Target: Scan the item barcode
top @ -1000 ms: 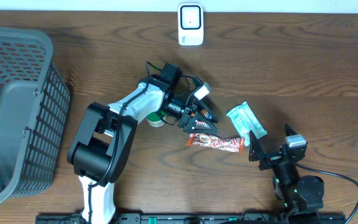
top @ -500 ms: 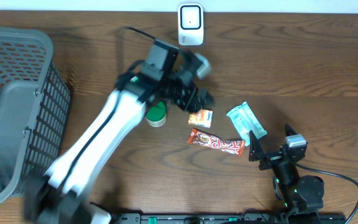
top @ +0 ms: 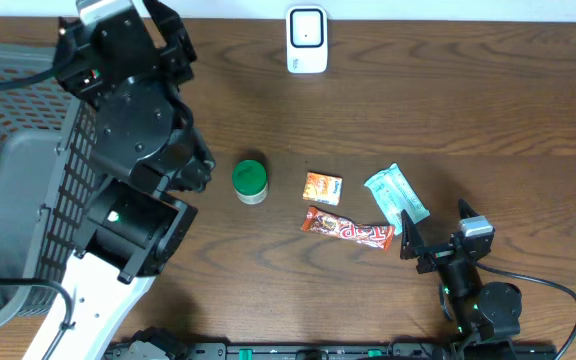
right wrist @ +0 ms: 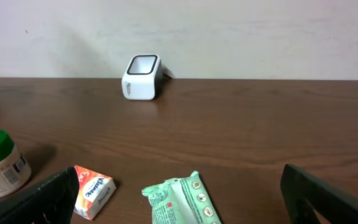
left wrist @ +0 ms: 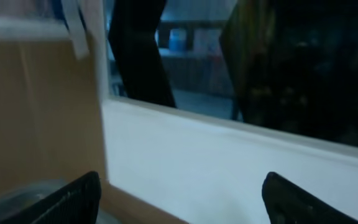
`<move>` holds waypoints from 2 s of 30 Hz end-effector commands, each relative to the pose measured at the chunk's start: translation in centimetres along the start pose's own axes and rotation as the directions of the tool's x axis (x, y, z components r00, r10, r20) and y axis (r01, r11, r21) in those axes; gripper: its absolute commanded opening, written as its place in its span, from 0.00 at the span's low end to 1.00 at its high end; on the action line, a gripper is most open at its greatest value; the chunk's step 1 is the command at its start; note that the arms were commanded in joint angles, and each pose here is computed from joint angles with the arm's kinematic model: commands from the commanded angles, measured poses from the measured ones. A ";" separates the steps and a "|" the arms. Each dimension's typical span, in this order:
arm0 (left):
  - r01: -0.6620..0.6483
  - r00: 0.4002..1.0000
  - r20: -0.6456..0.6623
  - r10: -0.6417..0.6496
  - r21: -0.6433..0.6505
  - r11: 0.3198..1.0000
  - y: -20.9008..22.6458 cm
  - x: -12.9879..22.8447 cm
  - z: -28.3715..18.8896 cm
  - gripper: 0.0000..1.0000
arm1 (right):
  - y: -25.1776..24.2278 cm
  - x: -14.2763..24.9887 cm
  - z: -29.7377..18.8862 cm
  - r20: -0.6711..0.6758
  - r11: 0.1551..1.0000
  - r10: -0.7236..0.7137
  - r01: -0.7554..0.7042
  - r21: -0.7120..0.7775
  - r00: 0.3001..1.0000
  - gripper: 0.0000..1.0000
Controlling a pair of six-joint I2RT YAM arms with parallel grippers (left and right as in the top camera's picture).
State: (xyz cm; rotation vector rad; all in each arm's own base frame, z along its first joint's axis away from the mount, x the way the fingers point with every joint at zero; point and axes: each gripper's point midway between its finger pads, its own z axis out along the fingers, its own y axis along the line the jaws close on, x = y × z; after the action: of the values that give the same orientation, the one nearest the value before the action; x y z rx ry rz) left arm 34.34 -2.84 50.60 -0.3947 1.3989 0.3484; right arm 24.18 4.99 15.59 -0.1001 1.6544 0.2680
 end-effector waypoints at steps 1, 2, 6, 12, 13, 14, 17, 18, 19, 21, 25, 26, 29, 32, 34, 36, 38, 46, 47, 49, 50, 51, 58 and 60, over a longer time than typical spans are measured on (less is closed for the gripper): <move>-0.199 0.980 -0.009 0.198 -0.058 0.978 1.4 -0.5 -0.2 0.83 | 0.1 0.0 0.0 0.000 1.000 0.012 -0.012 -0.002 1.000 0.99; -0.212 0.977 -0.016 0.212 -0.055 0.976 1.5 -0.3 -0.3 0.84 | 0.1 0.0 0.0 0.000 1.000 0.012 -0.012 -0.003 1.000 0.99; -0.265 0.962 -0.047 0.269 0.073 0.961 1.2 0.9 -1.4 0.84 | 0.1 0.1 0.0 -0.001 1.000 0.012 -0.012 -0.003 1.000 0.99; -0.264 0.948 0.010 0.317 0.580 0.771 -3.4 2.9 -7.0 0.84 | 0.1 0.1 0.0 -0.001 1.000 0.012 -0.012 -0.003 1.000 0.99; -0.251 0.953 0.028 0.301 0.628 0.736 -3.7 2.7 -8.0 0.84 | 0.1 0.1 0.0 -0.001 1.000 0.012 -0.012 -0.003 1.000 0.99; -0.241 0.958 0.044 0.284 0.661 0.711 -3.7 2.4 -8.8 0.84 | 0.1 0.1 0.0 -0.001 1.000 0.012 -0.012 -0.002 1.000 0.99; -0.227 0.969 0.079 0.235 0.664 0.713 -1.8 0.8 -9.8 0.84 | 0.1 0.0 0.0 0.000 1.000 0.012 -0.012 -0.002 1.000 0.99; -0.227 0.970 0.082 0.230 0.655 0.721 -1.4 0.6 -9.7 0.84 | 0.1 0.0 0.0 0.000 1.000 0.012 -0.012 -0.002 1.000 0.99; -0.225 0.972 0.091 0.218 0.636 0.738 -0.6 0.0 -9.6 0.84 | 0.1 0.0 0.0 0.000 1.000 0.012 -0.012 -0.003 1.000 0.99; -0.226 0.973 0.100 0.209 0.604 0.764 0.8 -0.7 -9.4 0.84 | 0.1 0.0 0.0 0.000 1.000 0.012 -0.012 -0.002 1.000 0.99; -0.220 0.976 0.130 0.177 0.612 0.760 2.3 -1.6 -10.0 0.84 | 0.1 0.1 0.0 -0.001 1.000 0.012 -0.012 -0.003 1.000 0.99; -0.205 0.979 0.133 0.156 0.630 0.749 2.5 -1.8 -10.4 0.84 | 0.1 0.0 0.0 0.000 1.000 0.011 -0.011 -0.003 1.000 0.99; -0.213 0.977 0.162 0.141 0.651 0.729 3.0 -2.1 -11.2 0.84 | 0.1 0.1 0.0 -0.001 1.000 0.012 -0.012 -0.003 1.000 0.99; -0.224 0.972 0.199 0.125 0.618 0.753 4.3 -3.2 -11.6 0.84 | 0.0 0.0 0.0 0.000 1.000 0.011 -0.011 0.002 1.000 0.99; -0.228 0.965 0.245 0.095 0.603 0.765 5.0 -4.7 -12.4 0.84 | -1.0 -1.2 -0.1 0.051 0.998 -0.005 0.001 0.064 0.999 0.99; -0.230 0.958 0.277 0.073 0.594 0.771 5.7 -5.7 -13.3 0.84 | -1.2 -2.5 -0.2 0.107 0.997 0.000 -0.009 0.077 0.994 0.99; -0.231 0.956 0.284 0.069 0.589 0.774 6.8 -5.8 -14.7 0.84 | 0.9 -3.5 -0.3 0.140 0.998 0.035 -0.029 -0.048 0.990 0.99; -0.234 0.931 0.364 0.014 0.568 0.789 9.3 -7.8 -18.3 0.84 | 4.7 -2.1 -1.3 -0.066 0.935 0.249 -0.257 -0.246 0.966 0.99; -0.234 0.929 0.370 0.010 0.566 0.790 9.5 -7.9 -18.6 0.84 | 4.9 -2.8 -1.8 -0.094 0.935 0.246 -0.261 -0.241 0.965 0.99; -0.234 0.926 0.377 0.006 0.564 0.792 9.7 -8.1 -18.9 0.84 | 5.1 -4.2 -2.6 -0.109 0.944 0.210 -0.230 -0.234 0.972 0.99; -0.234 0.925 0.380 0.003 0.563 0.792 9.8 -8.1 -19.1 0.84 | 5.2 -5.5 -3.1 -0.128 0.952 0.185 -0.210 -0.222 0.974 0.99; -0.234 0.924 0.382 0.002 0.563 0.793 9.9 -8.1 -19.1 0.84 | 5.1 -5.9 -3.2 -0.145 0.955 0.182 -0.209 -0.208 0.973 0.99; -0.235 0.912 0.410 -0.017 0.555 0.798 10.7 -8.6 -20.4 0.84 | 6.4 -5.5 -2.8 -0.539 0.938 0.195 -0.317 -0.143 0.819 1.00; -0.235 0.906 0.422 -0.025 0.551 0.801 11.2 -8.7 -21.1 0.84 | 8.4 -6.3 -2.4 -0.590 0.894 0.189 -0.386 -0.227 0.785 0.99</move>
State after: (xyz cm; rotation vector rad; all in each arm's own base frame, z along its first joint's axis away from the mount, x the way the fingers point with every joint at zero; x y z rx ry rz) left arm 10.98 -2.76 55.79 0.2744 1.0727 0.0645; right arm 20.76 9.12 20.88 -0.0698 2.1811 0.6387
